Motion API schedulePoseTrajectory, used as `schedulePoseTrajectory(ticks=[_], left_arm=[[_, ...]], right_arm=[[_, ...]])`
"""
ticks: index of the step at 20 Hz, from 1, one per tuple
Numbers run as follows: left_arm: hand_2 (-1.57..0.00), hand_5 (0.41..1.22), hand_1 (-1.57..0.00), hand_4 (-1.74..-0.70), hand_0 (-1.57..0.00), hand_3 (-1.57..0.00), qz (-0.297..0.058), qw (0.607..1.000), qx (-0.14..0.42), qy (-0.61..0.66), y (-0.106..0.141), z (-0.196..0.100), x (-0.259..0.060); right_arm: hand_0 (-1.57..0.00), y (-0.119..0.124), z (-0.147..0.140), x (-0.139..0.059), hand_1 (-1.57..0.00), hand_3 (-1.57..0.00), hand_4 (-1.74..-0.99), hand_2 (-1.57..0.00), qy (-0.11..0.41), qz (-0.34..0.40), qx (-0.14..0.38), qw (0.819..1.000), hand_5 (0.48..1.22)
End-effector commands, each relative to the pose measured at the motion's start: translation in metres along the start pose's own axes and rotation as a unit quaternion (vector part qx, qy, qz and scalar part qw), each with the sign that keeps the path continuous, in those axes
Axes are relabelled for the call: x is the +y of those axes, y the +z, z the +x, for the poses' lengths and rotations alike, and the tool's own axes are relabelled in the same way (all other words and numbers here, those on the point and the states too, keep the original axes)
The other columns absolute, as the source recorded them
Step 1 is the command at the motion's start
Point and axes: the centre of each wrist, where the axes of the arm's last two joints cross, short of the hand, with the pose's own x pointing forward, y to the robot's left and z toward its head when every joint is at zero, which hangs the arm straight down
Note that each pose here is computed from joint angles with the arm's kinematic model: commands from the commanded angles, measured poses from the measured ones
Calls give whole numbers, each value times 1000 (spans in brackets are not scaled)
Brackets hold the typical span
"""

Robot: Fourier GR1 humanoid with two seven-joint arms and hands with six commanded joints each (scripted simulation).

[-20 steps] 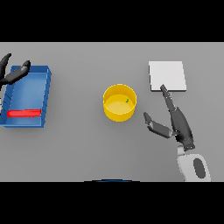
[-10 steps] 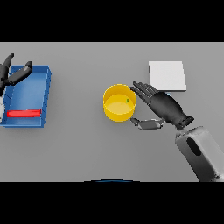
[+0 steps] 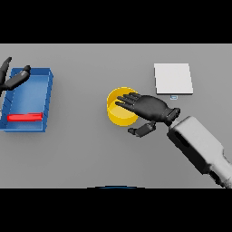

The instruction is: Pick up the red beaker and tilt it to pour out 1 green nut into yellow bowl. Pick up the yellow bowl and place it on the metallic measuring scale.

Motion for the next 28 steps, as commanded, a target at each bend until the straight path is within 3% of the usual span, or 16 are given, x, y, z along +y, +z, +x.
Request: schedulePoseTrajectory(ticks=[1,7,13,17,18,19,20,22,25,28], left_arm=[[1,695,1,-808,1,1,-2,1000,3,3,0,1,0],[1,702,1,-805,1,1,-2,1000,2,-5,-3,2,1],[1,708,1,-792,1,1,-1,1000,8,-12,-5,-1,3],[1,712,1,-791,1,1,-2,1000,7,-13,-6,-2,4],[1,711,1,-791,1,1,-1,1000,3,-11,-5,-2,5],[1,710,1,-789,1,1,-3,1000,2,-11,-5,-4,3],[1,710,1,-788,1,1,1,1000,2,-12,-5,-2,5],[1,707,1,-787,1,1,-1,1000,1,-12,-6,-3,2],[1,712,1,-784,1,1,1,1000,5,-18,-6,-1,1],[1,710,1,-782,1,1,1,1000,4,-18,-4,-4,6]], right_arm=[[1,-6,3,-4,1,1,-1155,1,4,7,-7,1000,646],[1,-29,5,-7,1,1,-1168,1,43,86,-3,995,673],[1,-43,-3,-3,1,-12,-1188,1,52,120,11,991,693],[-48,-50,0,1,-60,-130,-1261,-88,51,129,18,990,809],[-193,-49,0,0,-183,-215,-1309,-189,52,126,11,991,891],[-455,-48,-1,1,-407,-322,-1363,-349,53,124,3,991,957],[-678,-47,0,3,-640,-572,-1435,-594,50,124,-1,991,1010],[-999,-47,-1,0,-975,-792,-1540,-945,45,127,-9,991,1086],[-1278,-44,-3,-3,-1266,-1027,-1637,-1187,42,136,-9,990,1152],[-1421,-47,0,-7,-1415,-1130,-1688,-1323,40,141,4,989,1186]])
